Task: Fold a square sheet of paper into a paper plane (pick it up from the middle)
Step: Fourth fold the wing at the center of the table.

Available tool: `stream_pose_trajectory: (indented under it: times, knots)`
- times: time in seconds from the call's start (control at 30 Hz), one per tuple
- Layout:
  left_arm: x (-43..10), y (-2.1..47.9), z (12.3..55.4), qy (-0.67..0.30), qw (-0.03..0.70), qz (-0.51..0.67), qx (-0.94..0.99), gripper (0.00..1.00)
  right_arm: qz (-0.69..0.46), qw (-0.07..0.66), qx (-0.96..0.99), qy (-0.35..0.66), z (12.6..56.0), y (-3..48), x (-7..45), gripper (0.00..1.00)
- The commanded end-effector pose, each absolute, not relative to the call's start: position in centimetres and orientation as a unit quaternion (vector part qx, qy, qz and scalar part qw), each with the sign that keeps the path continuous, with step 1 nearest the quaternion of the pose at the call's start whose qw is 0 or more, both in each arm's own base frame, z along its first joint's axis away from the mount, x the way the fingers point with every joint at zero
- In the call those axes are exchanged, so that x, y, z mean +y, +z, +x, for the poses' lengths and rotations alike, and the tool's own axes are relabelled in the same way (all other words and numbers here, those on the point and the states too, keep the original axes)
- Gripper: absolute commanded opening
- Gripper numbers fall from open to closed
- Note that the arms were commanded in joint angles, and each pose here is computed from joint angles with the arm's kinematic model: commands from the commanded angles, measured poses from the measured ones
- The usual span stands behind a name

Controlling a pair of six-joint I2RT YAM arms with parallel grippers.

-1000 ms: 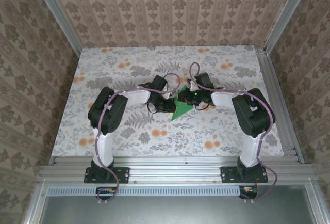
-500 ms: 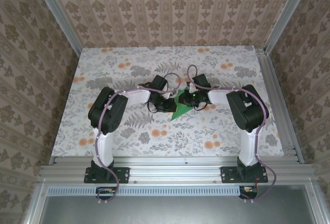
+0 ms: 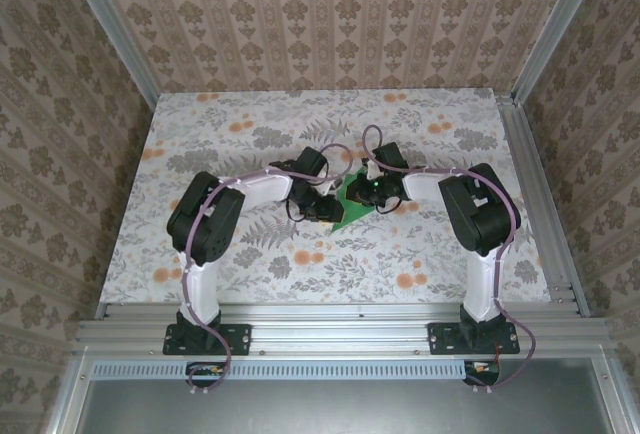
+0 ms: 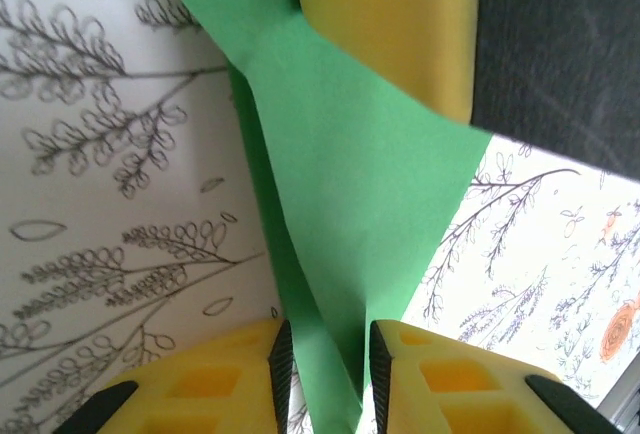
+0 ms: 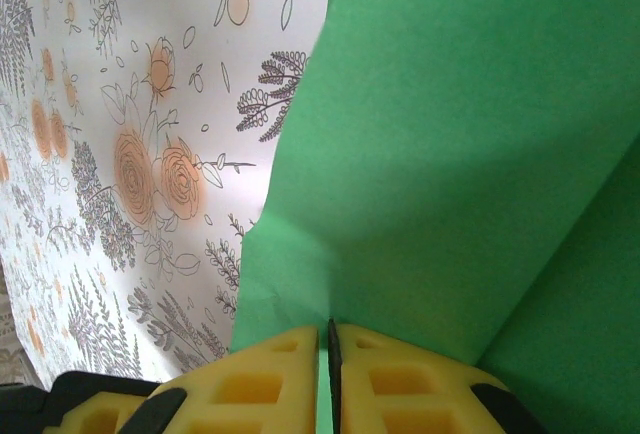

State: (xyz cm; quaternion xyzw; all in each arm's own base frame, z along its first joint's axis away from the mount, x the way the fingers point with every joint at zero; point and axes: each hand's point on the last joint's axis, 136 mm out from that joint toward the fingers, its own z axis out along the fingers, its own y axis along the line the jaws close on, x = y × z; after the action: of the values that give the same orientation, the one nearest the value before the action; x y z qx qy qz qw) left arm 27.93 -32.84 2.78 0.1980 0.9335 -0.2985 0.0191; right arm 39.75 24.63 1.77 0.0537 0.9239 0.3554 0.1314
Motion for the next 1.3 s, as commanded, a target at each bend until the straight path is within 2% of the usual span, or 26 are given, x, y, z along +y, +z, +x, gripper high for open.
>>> stream_pose_trajectory:
  times: [0.0, 0.17, 0.43, 0.57, 0.87, 1.27]
  knots:
    - [-32.4, 3.6, 27.2, -0.285, 0.021, 0.215, 0.934, 0.30, 0.067, 0.110, 0.939, 0.319, 39.0, -0.9, 23.3, 0.15]
    - [-32.2, 2.8, 27.0, -0.279, 0.015, 0.213, 0.936, 0.30, 0.068, 0.110, 0.939, 0.319, 38.9, -0.9, 23.2, 0.15]
    - [-32.6, 3.0, 26.7, -0.305, 0.013, 0.202, 0.930, 0.18, 0.066, 0.110, 0.940, 0.316, 38.8, -1.0, 22.9, 0.15]
    - [-32.6, 2.8, 26.6, -0.315, 0.007, 0.195, 0.929, 0.16, 0.066, 0.109, 0.940, 0.315, 38.7, -1.1, 22.9, 0.15]
    - [-31.9, 1.4, 26.2, -0.293, -0.008, 0.193, 0.936, 0.13, 0.064, 0.110, 0.941, 0.313, 38.6, -1.3, 22.7, 0.15]
    - [-30.8, 0.3, 26.2, -0.253, -0.016, 0.196, 0.947, 0.15, 0.060, 0.108, 0.946, 0.300, 38.5, -1.7, 22.2, 0.14]
